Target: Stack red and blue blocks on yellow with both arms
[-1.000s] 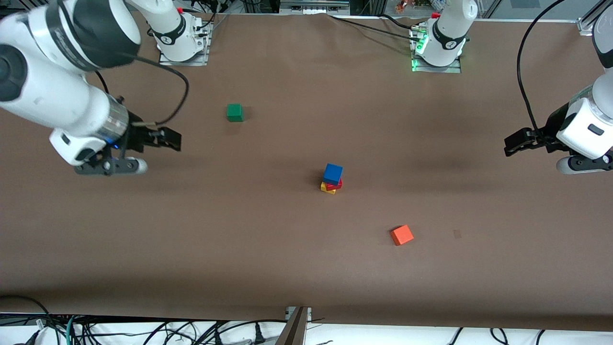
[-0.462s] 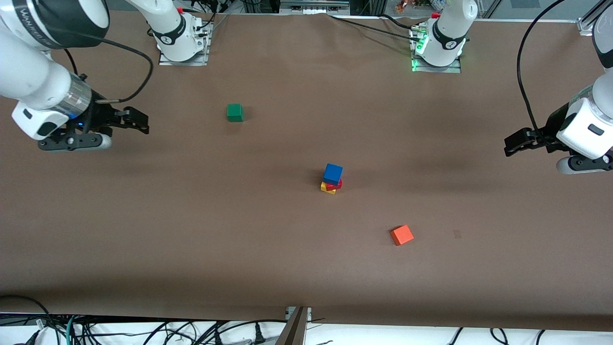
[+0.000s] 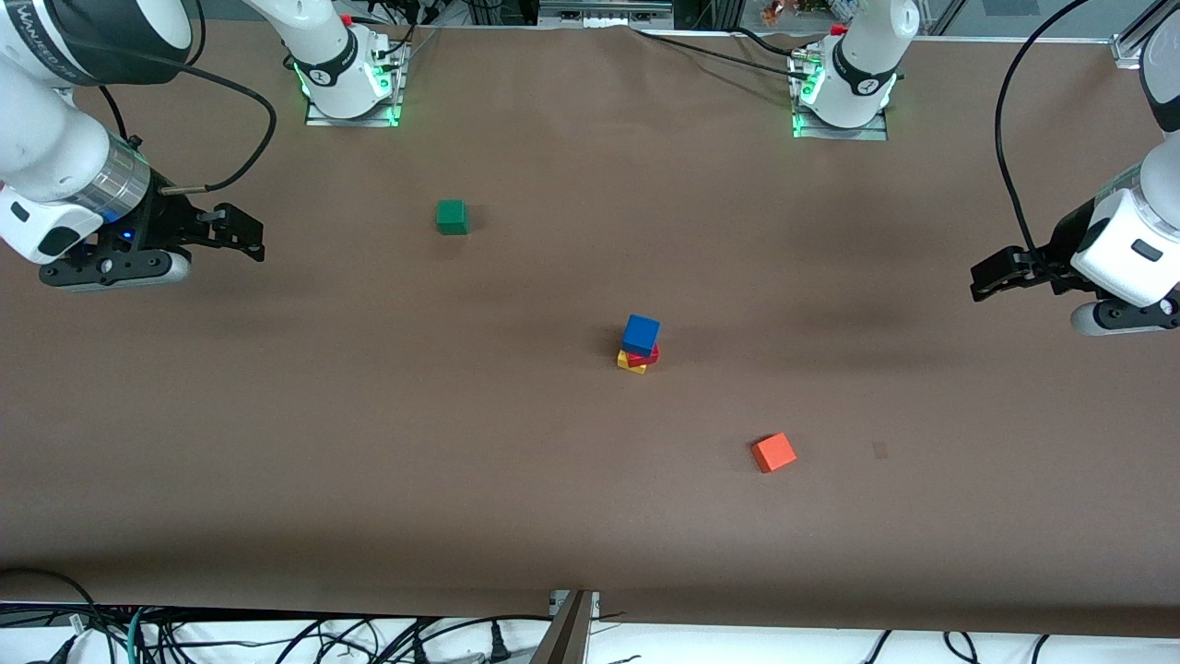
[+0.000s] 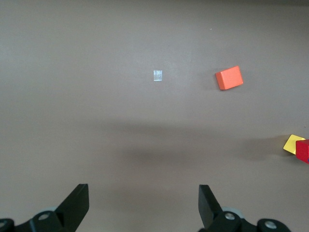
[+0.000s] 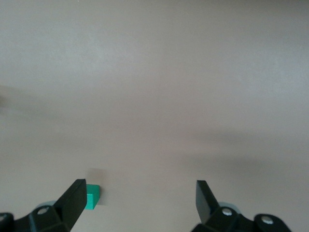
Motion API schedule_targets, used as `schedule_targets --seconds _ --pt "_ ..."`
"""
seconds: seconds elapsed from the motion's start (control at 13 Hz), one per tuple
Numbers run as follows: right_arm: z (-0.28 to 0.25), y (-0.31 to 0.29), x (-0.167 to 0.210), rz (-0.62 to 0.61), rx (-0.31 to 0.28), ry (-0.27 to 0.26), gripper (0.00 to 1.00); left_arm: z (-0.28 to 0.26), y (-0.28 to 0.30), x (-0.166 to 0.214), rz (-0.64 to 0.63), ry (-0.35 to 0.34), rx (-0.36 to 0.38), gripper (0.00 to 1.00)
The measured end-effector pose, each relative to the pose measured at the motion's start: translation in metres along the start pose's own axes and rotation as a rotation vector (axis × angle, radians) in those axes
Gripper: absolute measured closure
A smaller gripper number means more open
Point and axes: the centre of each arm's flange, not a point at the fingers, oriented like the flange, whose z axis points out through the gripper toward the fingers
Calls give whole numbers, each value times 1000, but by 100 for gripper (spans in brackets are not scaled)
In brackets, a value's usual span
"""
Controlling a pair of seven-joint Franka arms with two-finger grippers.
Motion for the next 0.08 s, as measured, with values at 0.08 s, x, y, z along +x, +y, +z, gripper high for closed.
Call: schedule_targets --seconds 0.08 --pt "-2 -2 0 -3 0 5 0 0 0 0 0 0 0 0"
